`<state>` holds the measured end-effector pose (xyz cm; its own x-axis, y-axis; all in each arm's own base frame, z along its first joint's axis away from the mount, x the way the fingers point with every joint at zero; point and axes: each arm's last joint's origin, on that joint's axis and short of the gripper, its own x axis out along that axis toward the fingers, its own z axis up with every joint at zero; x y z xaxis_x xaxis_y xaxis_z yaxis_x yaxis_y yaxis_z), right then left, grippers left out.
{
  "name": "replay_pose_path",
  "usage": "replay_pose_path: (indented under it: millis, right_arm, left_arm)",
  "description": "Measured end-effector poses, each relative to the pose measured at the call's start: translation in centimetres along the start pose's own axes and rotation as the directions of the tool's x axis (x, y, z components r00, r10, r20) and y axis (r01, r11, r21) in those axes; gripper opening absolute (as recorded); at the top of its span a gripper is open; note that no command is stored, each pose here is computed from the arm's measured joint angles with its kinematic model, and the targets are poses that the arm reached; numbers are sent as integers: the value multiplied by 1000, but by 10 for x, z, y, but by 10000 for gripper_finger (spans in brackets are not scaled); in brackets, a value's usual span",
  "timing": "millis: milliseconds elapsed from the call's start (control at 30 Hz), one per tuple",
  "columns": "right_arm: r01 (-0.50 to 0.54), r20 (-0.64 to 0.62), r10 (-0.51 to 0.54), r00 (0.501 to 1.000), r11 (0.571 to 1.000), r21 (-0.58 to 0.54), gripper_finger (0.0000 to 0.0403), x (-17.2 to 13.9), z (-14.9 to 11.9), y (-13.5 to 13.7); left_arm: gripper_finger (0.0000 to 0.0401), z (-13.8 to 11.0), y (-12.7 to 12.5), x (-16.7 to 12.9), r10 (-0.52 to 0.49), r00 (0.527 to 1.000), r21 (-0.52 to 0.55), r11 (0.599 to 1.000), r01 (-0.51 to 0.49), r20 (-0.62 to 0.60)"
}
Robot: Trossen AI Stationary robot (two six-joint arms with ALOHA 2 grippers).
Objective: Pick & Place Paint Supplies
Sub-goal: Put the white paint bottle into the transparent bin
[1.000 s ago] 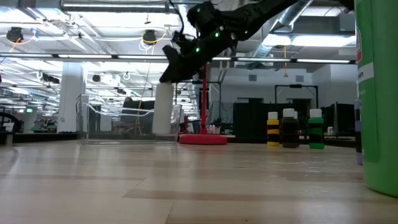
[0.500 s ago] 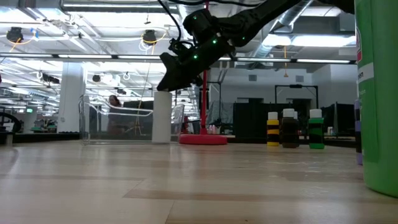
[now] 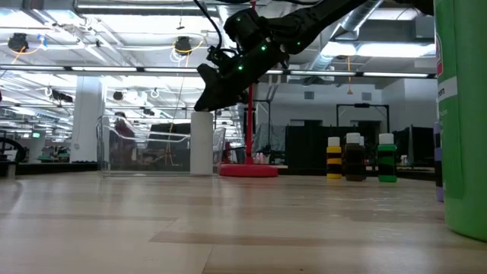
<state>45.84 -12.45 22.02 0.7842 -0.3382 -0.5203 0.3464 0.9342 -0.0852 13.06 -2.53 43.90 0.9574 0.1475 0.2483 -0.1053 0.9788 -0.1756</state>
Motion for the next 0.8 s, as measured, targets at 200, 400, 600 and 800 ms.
replay_pose_path:
  millis: [200,400,600,800]
  right_arm:
    - [2,-15,-2,1000,1000,-2,118,0,-1,-1]
    - [8,-20,-8,1000,1000,-5,146,0,-2,-2]
    - [12,-23,-12,1000,1000,-4,160,0,-2,-4]
    - [11,-56,-11,998,1000,-1,196,-3,4,-4]
  left_arm:
    - [273,0,0,0,0,1000,0,1000,0,0]
    - [273,0,0,0,0,1000,0,1000,0,0]
    - [273,0,0,0,0,1000,0,1000,0,0]
    - [273,0,0,0,0,1000,0,1000,0,0]
